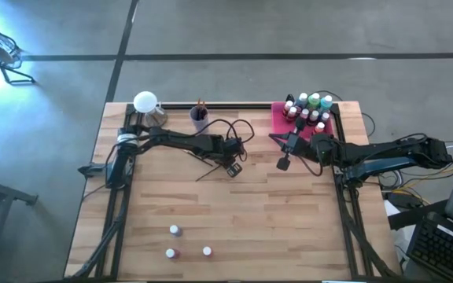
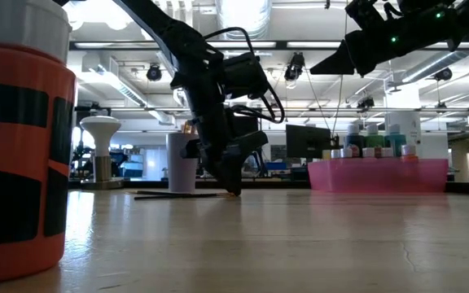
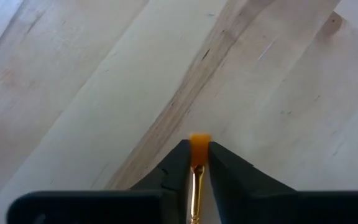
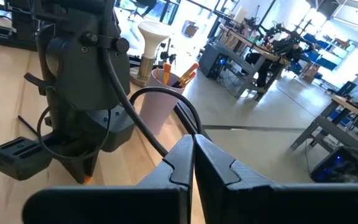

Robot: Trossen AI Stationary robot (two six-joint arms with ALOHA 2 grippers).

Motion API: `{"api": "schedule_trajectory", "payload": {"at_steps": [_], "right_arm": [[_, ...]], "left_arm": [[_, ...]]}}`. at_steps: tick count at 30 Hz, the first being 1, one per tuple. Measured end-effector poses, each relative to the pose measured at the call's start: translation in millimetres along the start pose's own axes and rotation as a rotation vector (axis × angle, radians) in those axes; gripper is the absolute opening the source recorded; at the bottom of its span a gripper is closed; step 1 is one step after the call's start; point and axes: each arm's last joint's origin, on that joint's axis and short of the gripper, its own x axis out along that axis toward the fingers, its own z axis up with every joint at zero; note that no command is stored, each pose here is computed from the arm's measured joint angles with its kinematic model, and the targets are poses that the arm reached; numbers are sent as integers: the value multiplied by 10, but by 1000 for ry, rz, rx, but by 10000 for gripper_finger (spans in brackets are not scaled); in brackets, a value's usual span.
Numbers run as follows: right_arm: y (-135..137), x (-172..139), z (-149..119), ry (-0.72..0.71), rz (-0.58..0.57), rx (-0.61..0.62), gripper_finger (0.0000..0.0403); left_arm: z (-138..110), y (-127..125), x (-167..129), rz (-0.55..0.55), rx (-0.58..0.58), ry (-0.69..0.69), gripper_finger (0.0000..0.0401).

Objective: Pick & Place Paint Supplies
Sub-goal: Put the gold black paint brush into the purple cup

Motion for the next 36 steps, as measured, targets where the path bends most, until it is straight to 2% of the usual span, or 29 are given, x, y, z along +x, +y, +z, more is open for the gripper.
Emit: {"api": "schedule_trajectory", "payload": {"at_steps": [9, 20, 26, 36], "right_arm": [[-1, 0, -1, 1, 0, -1, 8], [2, 0, -13, 13, 2, -7, 8], [5, 1, -31, 30, 6, -14, 8], [5, 2, -69, 40, 5, -14, 8]], "left_arm": [[31, -6, -49, -9, 23, -19, 8], [174, 4, -425, -38, 85, -135, 5], [300, 56, -771, 61, 113, -302, 3], [534, 69, -1366, 11, 141, -632, 3]]}}
